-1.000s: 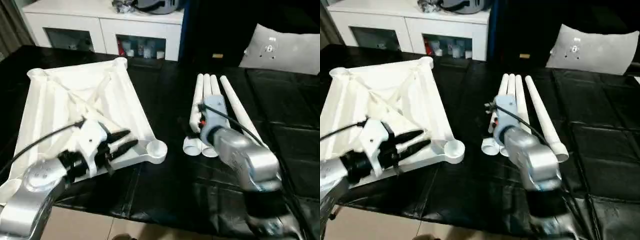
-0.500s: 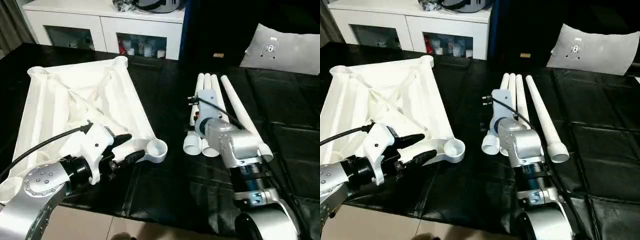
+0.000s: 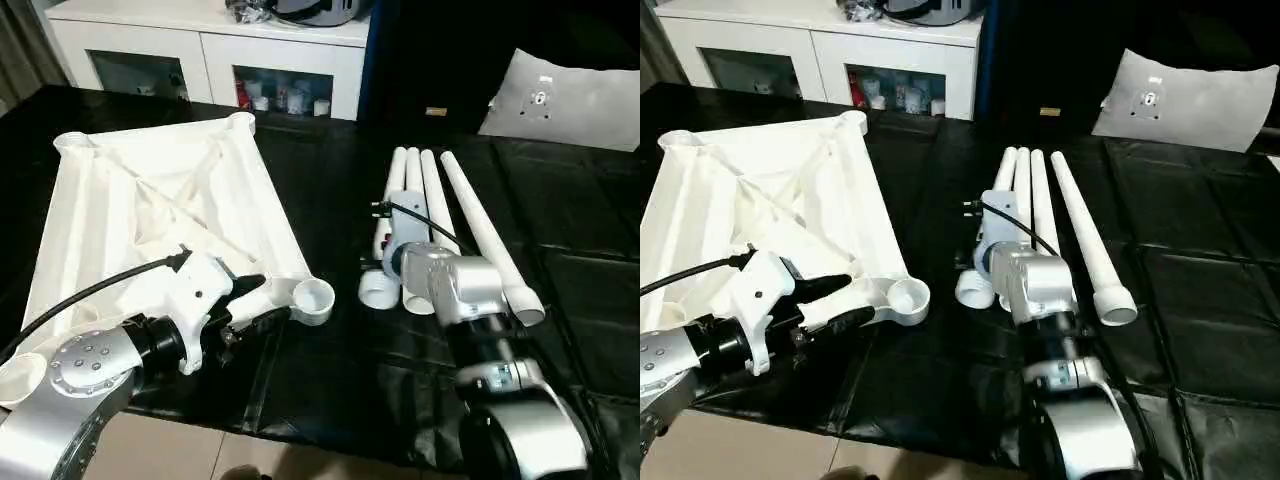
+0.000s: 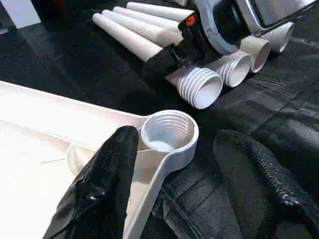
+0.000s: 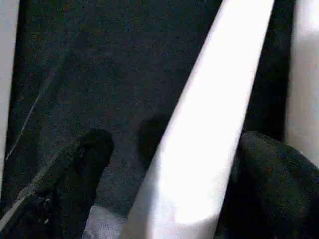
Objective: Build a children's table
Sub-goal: Pick table leg
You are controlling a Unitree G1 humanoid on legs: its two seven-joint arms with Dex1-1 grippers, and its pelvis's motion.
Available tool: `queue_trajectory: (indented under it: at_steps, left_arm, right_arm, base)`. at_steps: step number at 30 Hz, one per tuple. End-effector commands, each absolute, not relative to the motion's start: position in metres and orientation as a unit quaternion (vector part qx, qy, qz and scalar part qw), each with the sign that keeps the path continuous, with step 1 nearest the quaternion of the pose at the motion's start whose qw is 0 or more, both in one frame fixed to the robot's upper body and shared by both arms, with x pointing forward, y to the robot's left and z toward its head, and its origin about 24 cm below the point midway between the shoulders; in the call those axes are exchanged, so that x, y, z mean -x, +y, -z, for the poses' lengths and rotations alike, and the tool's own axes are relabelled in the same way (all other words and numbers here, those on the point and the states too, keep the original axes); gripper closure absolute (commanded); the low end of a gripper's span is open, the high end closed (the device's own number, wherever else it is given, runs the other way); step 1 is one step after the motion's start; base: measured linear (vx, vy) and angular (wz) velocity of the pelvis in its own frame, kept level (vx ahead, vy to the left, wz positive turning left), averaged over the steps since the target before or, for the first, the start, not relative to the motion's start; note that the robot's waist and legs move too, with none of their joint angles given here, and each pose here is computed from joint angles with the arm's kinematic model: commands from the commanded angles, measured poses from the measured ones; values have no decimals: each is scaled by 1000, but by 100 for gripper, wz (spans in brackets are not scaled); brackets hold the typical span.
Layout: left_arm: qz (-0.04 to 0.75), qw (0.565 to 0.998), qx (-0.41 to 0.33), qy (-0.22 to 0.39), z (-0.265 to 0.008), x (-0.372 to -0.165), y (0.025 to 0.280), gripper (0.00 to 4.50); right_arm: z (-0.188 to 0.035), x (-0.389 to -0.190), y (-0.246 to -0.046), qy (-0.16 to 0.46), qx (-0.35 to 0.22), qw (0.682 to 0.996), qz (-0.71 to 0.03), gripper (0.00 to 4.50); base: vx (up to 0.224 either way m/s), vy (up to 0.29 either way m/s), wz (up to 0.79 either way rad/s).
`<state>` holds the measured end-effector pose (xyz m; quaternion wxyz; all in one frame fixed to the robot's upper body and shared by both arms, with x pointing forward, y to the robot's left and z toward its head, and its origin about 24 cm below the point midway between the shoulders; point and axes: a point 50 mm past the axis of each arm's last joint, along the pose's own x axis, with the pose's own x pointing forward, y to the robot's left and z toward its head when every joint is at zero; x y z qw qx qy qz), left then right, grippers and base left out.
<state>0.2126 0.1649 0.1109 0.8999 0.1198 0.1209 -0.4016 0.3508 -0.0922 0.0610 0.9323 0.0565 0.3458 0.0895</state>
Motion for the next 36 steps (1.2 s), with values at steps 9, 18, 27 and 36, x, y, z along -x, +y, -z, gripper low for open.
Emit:
queue_trajectory:
  at_steps: [9,18,27,36]
  left_arm:
    - [407,896,-134,116,-117,-210,164,167]
    - [409,895,-135,119,-116,-207,163,167]
    - [409,894,-138,116,-117,-209,163,167]
    - [409,897,-130,110,-116,-211,160,167]
  right_arm:
    - [-55,-355,-93,372,-89,918,-103,85]
    - [-53,-357,-94,369,-92,919,-100,159]
    - [-53,-358,-92,361,-103,922,-96,211]
    - [-63,-362,-92,291,-157,938,-100,256]
  base:
    - [0,0,0]
    - [0,0,0]
    - [0,0,0]
    - [0,0,0]
